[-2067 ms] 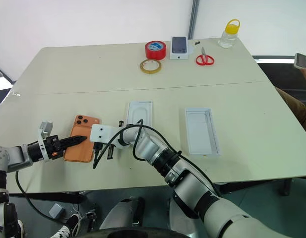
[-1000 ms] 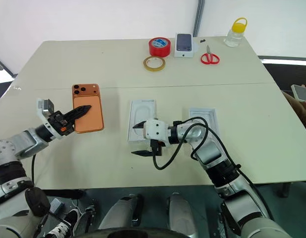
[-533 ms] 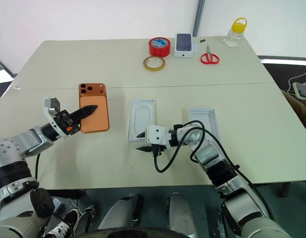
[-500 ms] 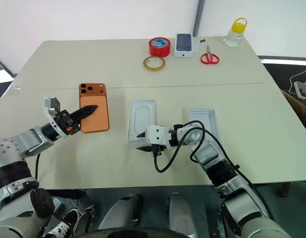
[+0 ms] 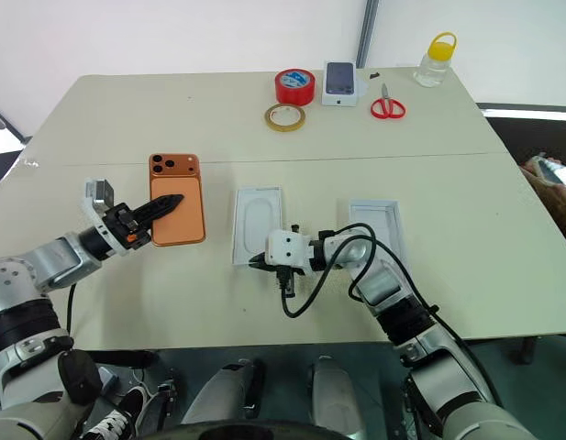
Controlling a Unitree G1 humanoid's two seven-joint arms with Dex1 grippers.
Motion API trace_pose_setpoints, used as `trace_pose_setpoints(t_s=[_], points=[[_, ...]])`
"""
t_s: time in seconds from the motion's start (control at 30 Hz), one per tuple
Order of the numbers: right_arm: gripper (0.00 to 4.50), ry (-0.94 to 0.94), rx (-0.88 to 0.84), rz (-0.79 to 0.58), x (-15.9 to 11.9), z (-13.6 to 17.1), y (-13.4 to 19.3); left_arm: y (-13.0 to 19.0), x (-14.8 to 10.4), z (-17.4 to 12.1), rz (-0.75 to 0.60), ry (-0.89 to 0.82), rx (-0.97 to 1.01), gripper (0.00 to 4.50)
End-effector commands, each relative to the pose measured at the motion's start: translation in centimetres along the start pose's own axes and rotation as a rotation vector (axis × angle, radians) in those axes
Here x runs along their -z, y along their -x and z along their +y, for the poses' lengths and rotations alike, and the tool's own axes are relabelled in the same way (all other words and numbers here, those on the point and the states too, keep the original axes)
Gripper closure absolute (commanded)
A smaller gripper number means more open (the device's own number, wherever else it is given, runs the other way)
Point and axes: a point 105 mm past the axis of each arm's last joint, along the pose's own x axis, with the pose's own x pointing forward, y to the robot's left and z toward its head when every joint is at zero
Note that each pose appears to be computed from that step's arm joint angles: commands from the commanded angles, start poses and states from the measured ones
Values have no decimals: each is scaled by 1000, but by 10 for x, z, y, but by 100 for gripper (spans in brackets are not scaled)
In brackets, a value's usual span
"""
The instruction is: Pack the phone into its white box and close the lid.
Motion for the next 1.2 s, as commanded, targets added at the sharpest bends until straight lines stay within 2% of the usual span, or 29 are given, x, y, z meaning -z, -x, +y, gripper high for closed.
trace_pose_setpoints(t_s=[0.03, 0.27, 0.37, 0.5, 0.57, 0.67, 0.87, 1.07, 1.13, 1.17, 1.2], points=[[442, 43, 49, -38, -27, -6, -14, -5, -3, -20, -4, -54, 63, 442], [442, 32, 77, 12, -23, -7, -20, -14, 2, -19, 6, -58, 54, 442], [361, 3, 47, -14, -25, 0, -19, -16, 1, -16, 7, -52, 48, 442], [162, 29, 65, -13, -26, -5, -6, -19, 5, -12, 27, -52, 35, 442], [162, -15, 65, -48, -32, -9, 4, -21, 6, -8, 36, -61, 21, 442], [162, -59, 159, -63, -35, -28, 21, -28, 7, -5, 55, -65, 8, 442], [162, -112, 281, 30, -2, -50, 58, -56, 22, 4, 144, -53, 0, 442], [162, -108, 300, 39, 4, -47, 58, -69, 30, 14, 190, -51, -12, 442], [155, -95, 300, 44, 4, -45, 56, -72, 31, 13, 205, -54, -5, 351], [155, -102, 301, 39, 4, -44, 55, -74, 31, 13, 205, -43, 0, 328], [155, -107, 301, 34, 4, -44, 54, -75, 30, 14, 205, -40, -1, 273]])
